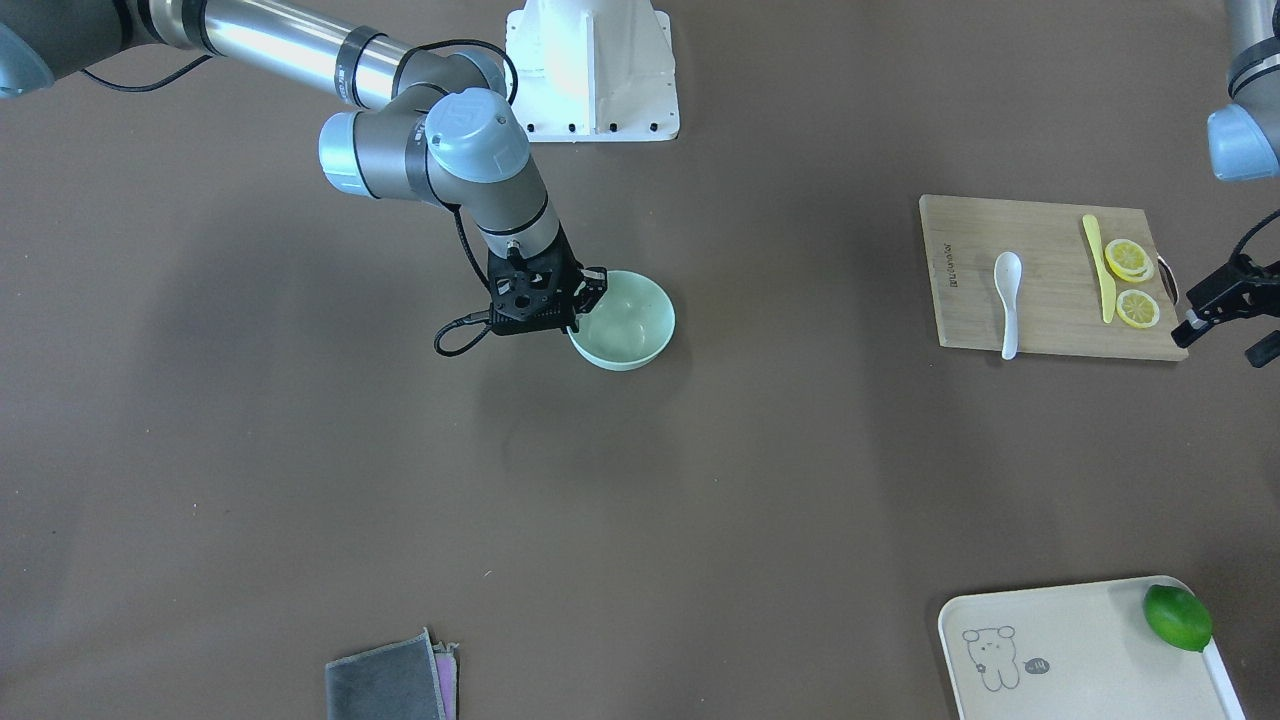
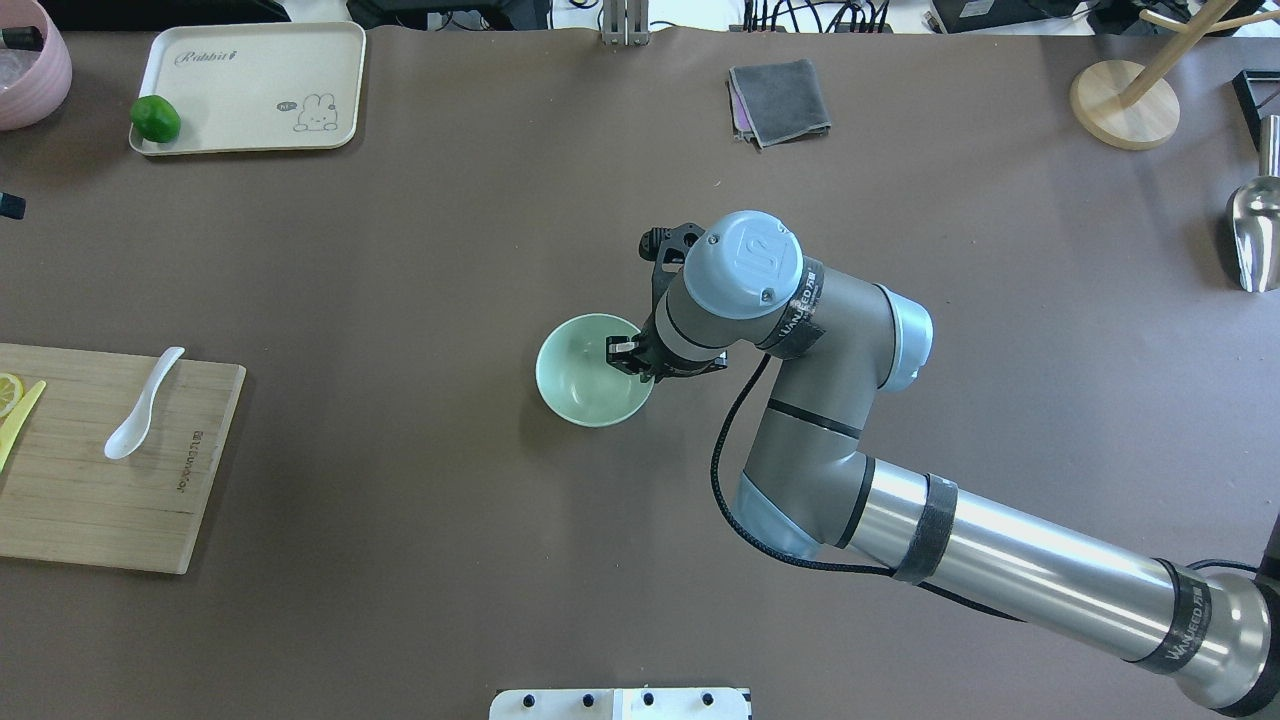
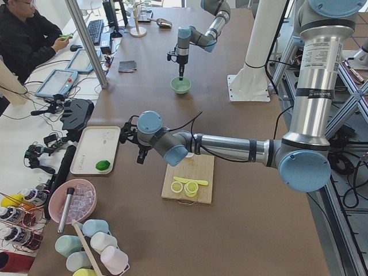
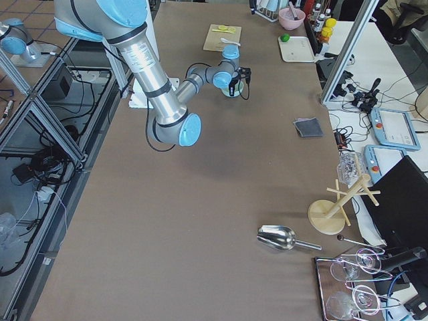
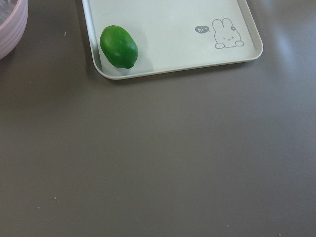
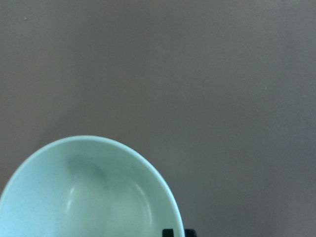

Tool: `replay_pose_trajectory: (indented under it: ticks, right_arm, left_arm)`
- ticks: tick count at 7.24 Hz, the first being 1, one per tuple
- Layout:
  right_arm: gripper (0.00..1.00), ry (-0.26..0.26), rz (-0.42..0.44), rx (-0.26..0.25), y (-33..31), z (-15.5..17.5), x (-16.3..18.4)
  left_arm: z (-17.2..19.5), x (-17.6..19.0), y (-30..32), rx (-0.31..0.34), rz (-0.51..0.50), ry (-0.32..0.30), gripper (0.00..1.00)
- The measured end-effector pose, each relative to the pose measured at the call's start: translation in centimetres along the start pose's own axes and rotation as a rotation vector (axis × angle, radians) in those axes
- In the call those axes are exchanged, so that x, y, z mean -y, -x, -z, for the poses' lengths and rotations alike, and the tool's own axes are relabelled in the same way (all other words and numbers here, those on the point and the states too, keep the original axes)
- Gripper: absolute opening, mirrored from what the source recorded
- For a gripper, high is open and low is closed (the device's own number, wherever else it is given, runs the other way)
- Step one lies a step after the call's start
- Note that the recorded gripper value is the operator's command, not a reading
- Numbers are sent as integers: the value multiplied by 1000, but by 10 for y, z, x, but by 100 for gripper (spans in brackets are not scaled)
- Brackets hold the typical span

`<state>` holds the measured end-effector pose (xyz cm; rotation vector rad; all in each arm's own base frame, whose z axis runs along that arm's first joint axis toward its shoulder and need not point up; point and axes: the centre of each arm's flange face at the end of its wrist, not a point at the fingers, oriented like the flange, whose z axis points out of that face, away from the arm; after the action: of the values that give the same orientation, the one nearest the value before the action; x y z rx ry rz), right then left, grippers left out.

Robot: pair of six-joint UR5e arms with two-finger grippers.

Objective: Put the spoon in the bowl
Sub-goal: 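Release the bowl and lift the right gripper while the left gripper reaches the spoon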

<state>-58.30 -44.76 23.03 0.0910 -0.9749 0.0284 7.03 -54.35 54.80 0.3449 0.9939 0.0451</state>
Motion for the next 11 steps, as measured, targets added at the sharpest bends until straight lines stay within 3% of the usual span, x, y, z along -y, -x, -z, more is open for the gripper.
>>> replay_pose_trajectory:
  ticks: [1,3,5,7,10,11]
  right_arm:
    - [100,1,-2,-5,-1,-3,0]
    - [100,-12,-9,15,3,10,7]
    - [100,-16,-19,67,3,46,25]
    - [100,-15,-34,100,-22,82,52]
    - [100,-31,-26,96,-74,113,91]
    - [100,-32,-29,92,-84,117,97]
  left_arm:
    - [-1,2,0,0,0,0,98]
    - [-3,10,-9,-7,6,-3,98]
    - [-21,18,-53,-31,52,0,98]
    - [-52,-13,-93,3,59,2,97]
    - [-91,-66,-122,63,19,34,97]
    - [-101,-81,-122,81,9,50,91]
